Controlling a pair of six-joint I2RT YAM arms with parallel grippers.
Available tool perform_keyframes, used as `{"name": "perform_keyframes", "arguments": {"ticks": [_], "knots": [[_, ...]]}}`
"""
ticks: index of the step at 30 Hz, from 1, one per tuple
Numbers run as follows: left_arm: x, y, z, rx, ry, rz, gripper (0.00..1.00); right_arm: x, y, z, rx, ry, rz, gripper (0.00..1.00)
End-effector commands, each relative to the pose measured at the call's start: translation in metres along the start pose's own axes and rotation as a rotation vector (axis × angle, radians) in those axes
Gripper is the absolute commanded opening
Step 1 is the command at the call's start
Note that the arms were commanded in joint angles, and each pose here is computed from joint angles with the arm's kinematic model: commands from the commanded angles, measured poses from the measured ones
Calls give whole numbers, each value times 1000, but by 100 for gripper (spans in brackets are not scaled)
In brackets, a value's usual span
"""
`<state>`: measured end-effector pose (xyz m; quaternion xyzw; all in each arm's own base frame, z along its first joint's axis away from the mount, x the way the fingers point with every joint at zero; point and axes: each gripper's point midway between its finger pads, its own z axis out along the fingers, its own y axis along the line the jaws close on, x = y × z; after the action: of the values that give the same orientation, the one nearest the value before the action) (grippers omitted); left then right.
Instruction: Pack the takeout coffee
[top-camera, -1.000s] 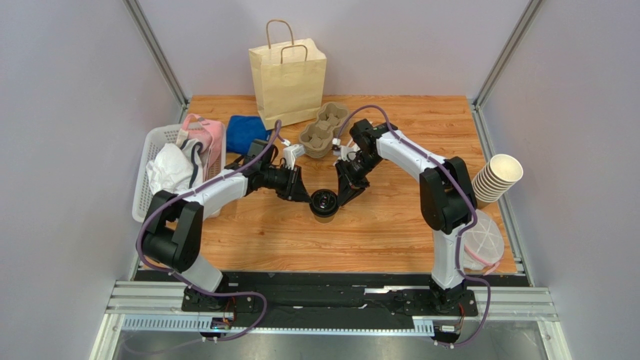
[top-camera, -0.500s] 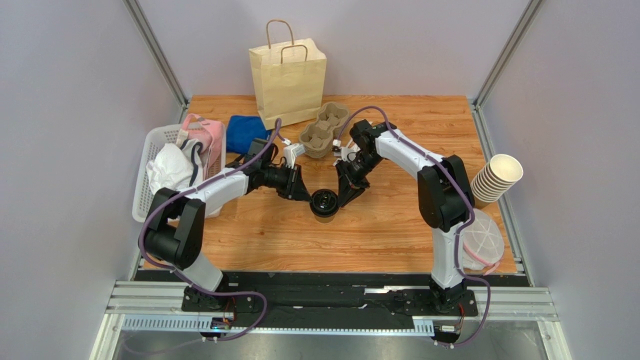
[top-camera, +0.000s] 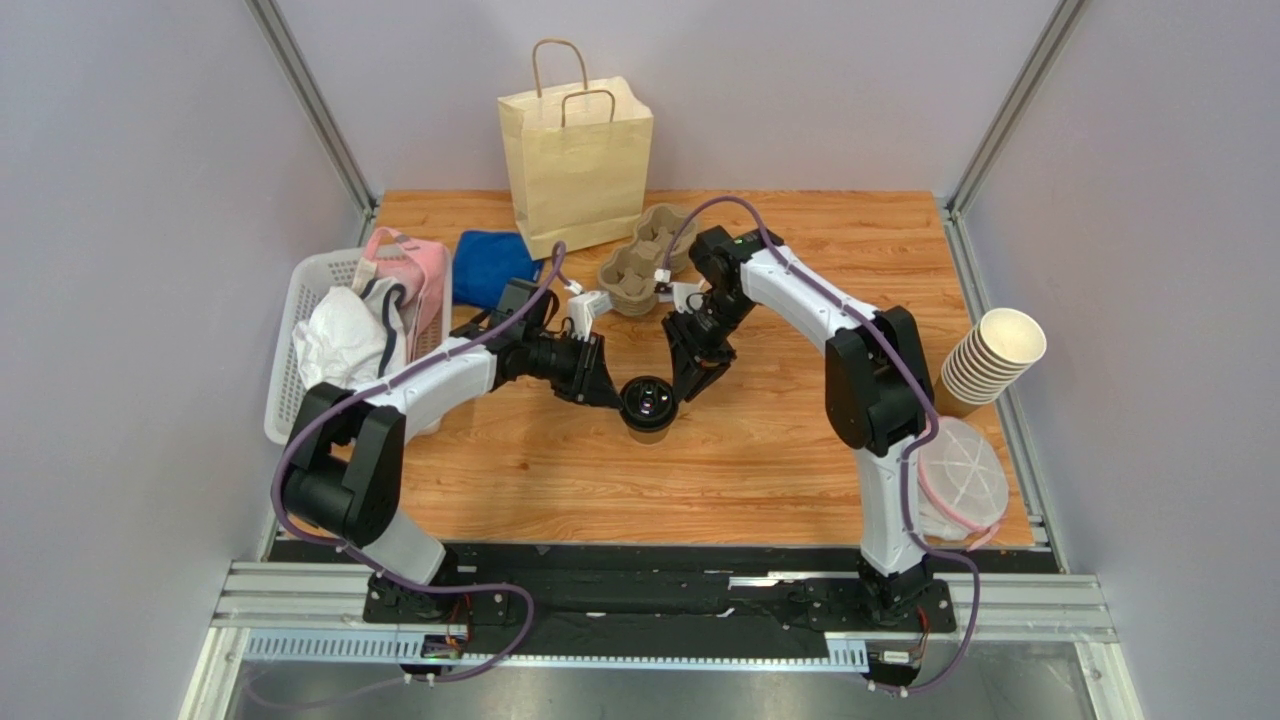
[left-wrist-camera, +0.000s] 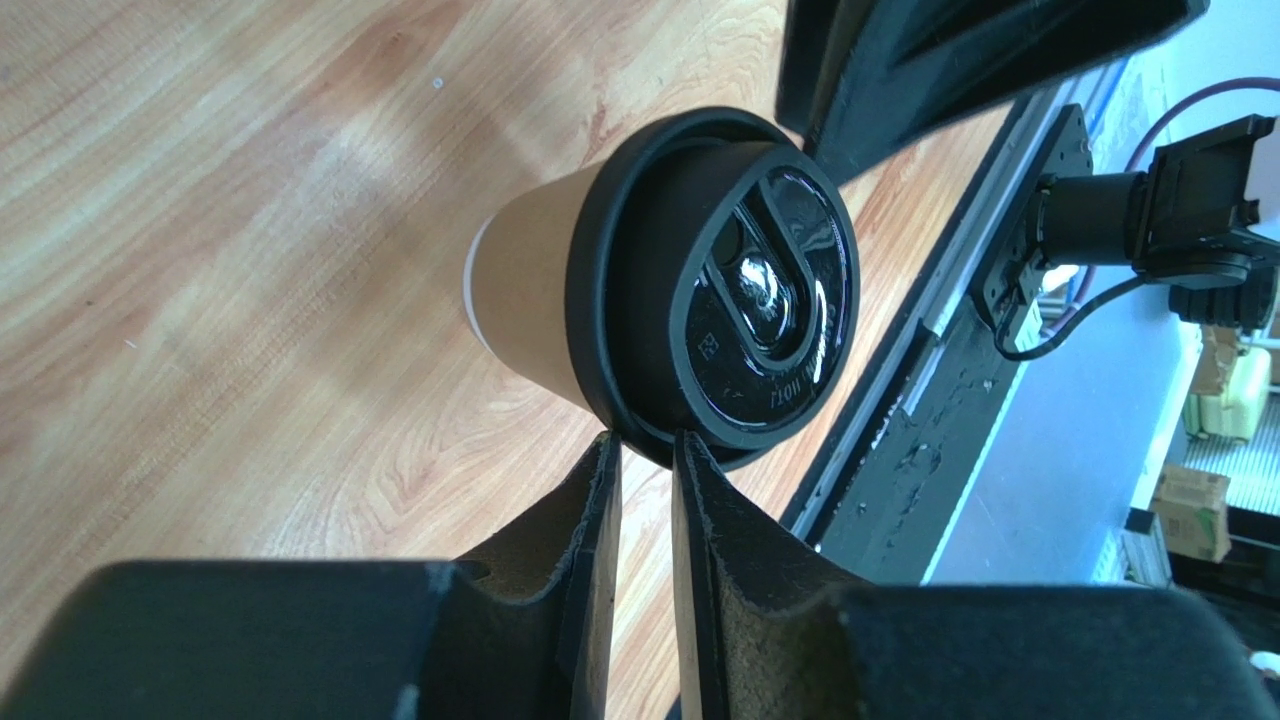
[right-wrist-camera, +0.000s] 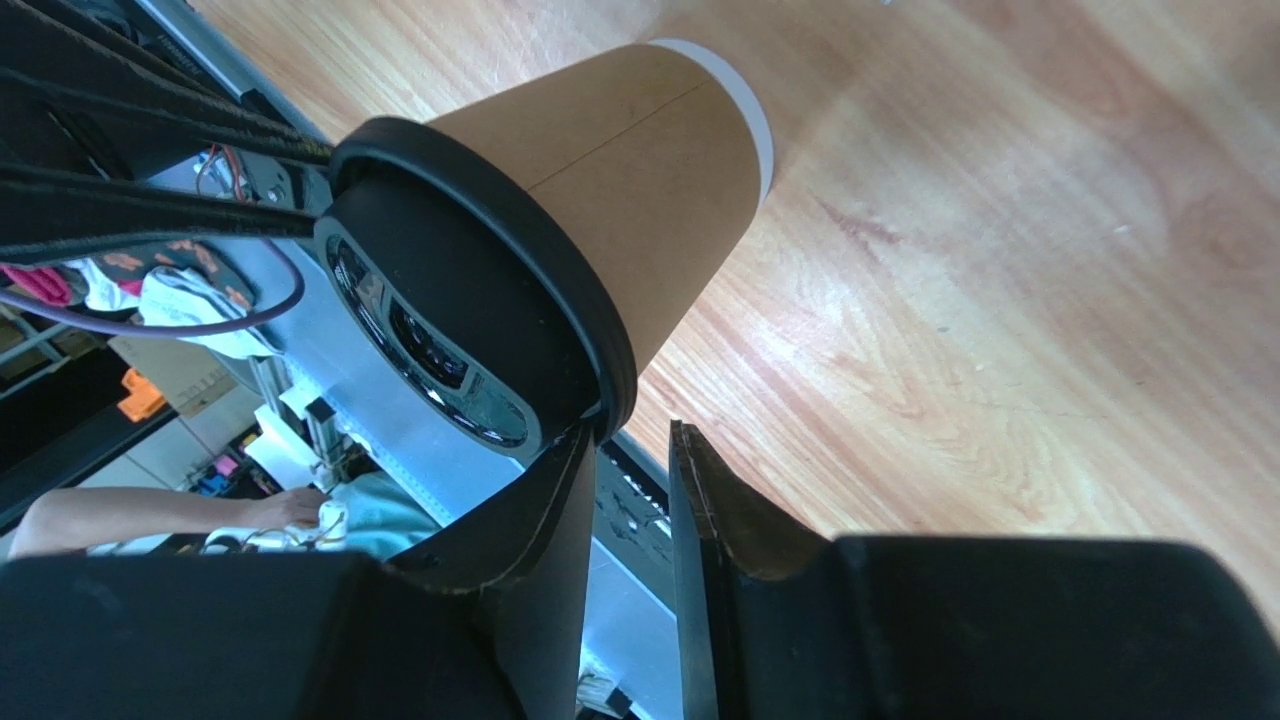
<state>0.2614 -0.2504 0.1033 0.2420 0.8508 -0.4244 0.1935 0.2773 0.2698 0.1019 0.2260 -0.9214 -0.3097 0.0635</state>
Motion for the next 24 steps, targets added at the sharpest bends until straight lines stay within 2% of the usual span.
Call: {"name": "perform_keyframes", "arguments": {"ticks": [1,11,14,19,21,24], "knots": [[18,-7,-1,0,69,-11,26,-34,-11,5,60,-70,-98,27],[21,-27,-3,83,56,12,28,-54,2,-5,30,-106,-156,30],[18,-29,-5,81,47,29,28,-63,13,-20,30,-137,-210,36],[13,-38,-13,102,27,58,29,-65,31,-52,48,-199,-309,52],[11,-41,-17,115,10,60,31,-62,36,-58,50,-209,-332,54],[-3,-40,-30,108,-51,53,33,-54,37,-66,58,-215,-332,52]]}}
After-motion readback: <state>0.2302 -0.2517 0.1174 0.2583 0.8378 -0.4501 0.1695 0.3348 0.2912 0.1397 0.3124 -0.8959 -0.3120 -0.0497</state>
